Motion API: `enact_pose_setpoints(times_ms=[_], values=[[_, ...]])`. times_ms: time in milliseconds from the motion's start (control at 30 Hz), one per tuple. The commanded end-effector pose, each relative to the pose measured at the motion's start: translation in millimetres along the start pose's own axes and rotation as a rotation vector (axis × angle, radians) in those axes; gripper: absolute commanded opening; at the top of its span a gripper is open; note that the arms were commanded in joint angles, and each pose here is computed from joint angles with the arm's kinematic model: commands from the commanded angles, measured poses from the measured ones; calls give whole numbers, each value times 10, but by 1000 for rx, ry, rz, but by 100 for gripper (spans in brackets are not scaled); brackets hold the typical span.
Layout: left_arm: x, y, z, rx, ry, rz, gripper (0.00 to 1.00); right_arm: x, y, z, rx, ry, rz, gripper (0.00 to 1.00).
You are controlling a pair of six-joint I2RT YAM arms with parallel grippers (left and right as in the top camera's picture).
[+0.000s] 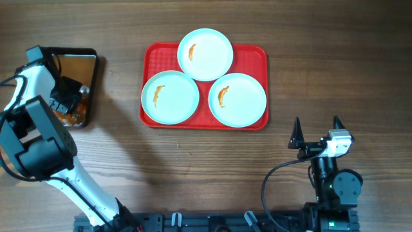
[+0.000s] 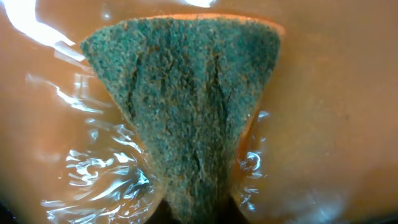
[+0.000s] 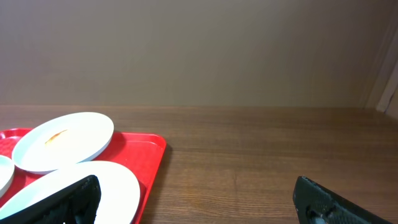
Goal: Clean dirty plates on tray and stack at the side
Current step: 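Grasp the green-orange sponge with the left gripper in the water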
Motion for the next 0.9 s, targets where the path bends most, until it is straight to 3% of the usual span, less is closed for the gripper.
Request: enact_pose_setpoints(times_ms=[0, 100, 133, 167, 200, 467, 567, 667, 767, 833, 867], values=[[-38, 21, 8, -11, -2, 23, 4, 9, -3, -13, -11, -14, -6, 100], [9, 13, 57, 24, -2, -10, 4, 9, -3, -13, -11, -14, -6, 100], [21, 13, 67, 31, -2, -17, 13, 9, -3, -13, -11, -14, -6, 100], [37, 13, 60, 29, -2, -26, 66, 9, -3, -13, -11, -13, -6, 100], [62, 13, 55, 29, -3, -39, 100, 9, -3, -13, -11, -14, -6, 100], [410, -39, 108, 102, -21, -245, 100, 9, -3, -13, -11, -14, -6, 100], [449, -41, 75, 86, -25, -263, 91, 9, -3, -13, -11, -14, -6, 100], [479, -46, 49, 78, -1, -276, 61, 9, -3, -13, -11, -14, -6, 100], [493, -47, 43, 73, -4, -281, 57, 9, -3, -13, -11, -14, -6, 100], [497, -48, 40, 71, -4, -283, 46, 9, -3, -13, -11, -14, -6, 100], [497, -48, 40, 71, -4, -283, 45, 9, -3, -13, -11, -14, -6, 100]])
Point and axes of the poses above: each gripper's point midway between its finger pads, its own y axis out along the fingers, its own z axis along the line the jaws close on, x = y × z, the point moved 3 cm from there along -y, back along the fingers, and after that the axes turned 1 degree about y, right-handed, at the moved point
